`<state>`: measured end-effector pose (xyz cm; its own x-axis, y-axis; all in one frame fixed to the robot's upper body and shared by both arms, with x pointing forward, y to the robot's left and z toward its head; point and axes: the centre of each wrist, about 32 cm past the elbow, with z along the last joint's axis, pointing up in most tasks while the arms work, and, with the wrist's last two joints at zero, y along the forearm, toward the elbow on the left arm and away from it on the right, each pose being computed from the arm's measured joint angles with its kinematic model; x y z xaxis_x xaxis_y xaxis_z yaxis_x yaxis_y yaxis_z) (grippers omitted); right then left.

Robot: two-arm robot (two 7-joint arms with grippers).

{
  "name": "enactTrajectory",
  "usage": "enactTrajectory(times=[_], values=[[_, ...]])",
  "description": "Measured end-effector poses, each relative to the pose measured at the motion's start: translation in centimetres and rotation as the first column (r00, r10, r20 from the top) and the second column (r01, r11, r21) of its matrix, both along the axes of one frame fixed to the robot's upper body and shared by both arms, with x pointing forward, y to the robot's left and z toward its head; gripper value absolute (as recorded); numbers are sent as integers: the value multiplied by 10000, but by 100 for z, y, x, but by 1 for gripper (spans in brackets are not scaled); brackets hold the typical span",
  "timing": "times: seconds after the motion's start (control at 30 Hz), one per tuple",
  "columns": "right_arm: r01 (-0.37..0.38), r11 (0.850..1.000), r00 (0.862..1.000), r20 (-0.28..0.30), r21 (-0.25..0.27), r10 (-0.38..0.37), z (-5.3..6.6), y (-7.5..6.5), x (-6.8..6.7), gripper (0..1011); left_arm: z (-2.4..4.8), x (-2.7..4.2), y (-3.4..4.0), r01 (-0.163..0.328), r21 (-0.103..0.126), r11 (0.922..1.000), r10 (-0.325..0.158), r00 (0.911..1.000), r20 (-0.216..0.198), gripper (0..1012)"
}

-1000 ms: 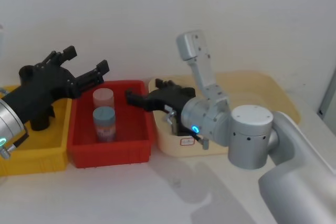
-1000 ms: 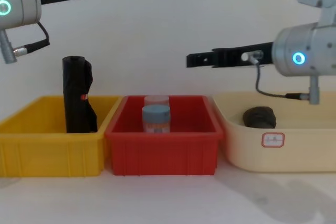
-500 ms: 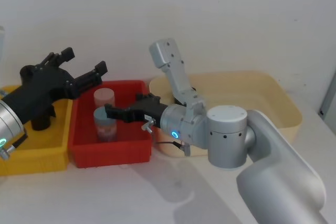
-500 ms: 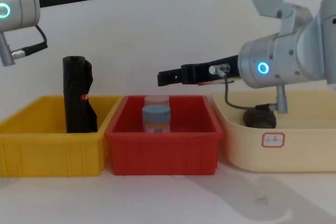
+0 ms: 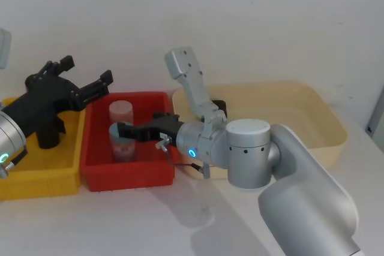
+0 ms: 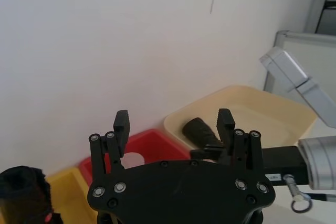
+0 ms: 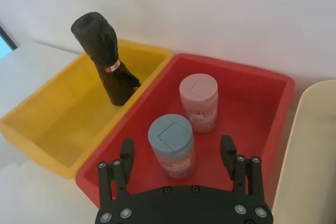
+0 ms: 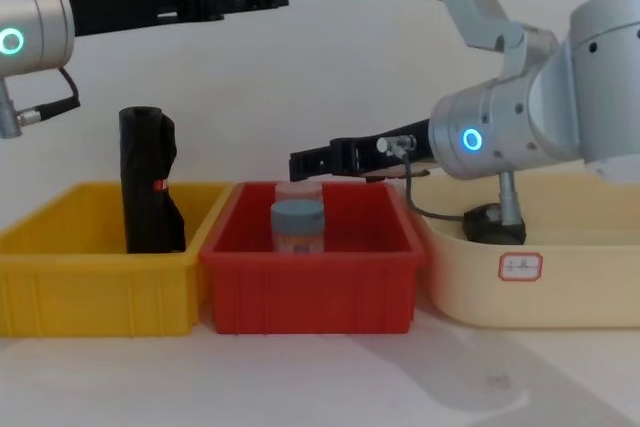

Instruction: Pick up the garbage bag with the one hand and transfer it to the other hand.

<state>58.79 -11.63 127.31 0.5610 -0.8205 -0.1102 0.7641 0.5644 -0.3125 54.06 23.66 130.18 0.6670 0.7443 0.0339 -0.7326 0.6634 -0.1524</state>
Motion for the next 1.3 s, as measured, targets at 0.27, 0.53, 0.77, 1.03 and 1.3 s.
enactTrajectory(times=[0.27,0.53,0.77,1.03,1.3], values=[[86,10000,9997,-238,-26,-86,-53,35,50,1001,-28,83,16,-139,149,9998,138,9999,74,1001],[149,9999,9992,-363,-82,-152,-124,66,103,1000,-66,180,16,-63,212,9998,62,9999,93,1001],[160,9997,9991,-380,-180,-167,-195,115,173,1001,-90,234,17,-19,250,9997,17,10000,86,1001],[104,9996,9993,-345,-276,-114,-260,175,250,1000,-103,262,16,9,274,9996,-11,10000,82,1001],[-3,9994,9993,-365,-349,-10,-314,238,304,1001,-110,279,16,24,283,9996,-26,10000,79,1001]])
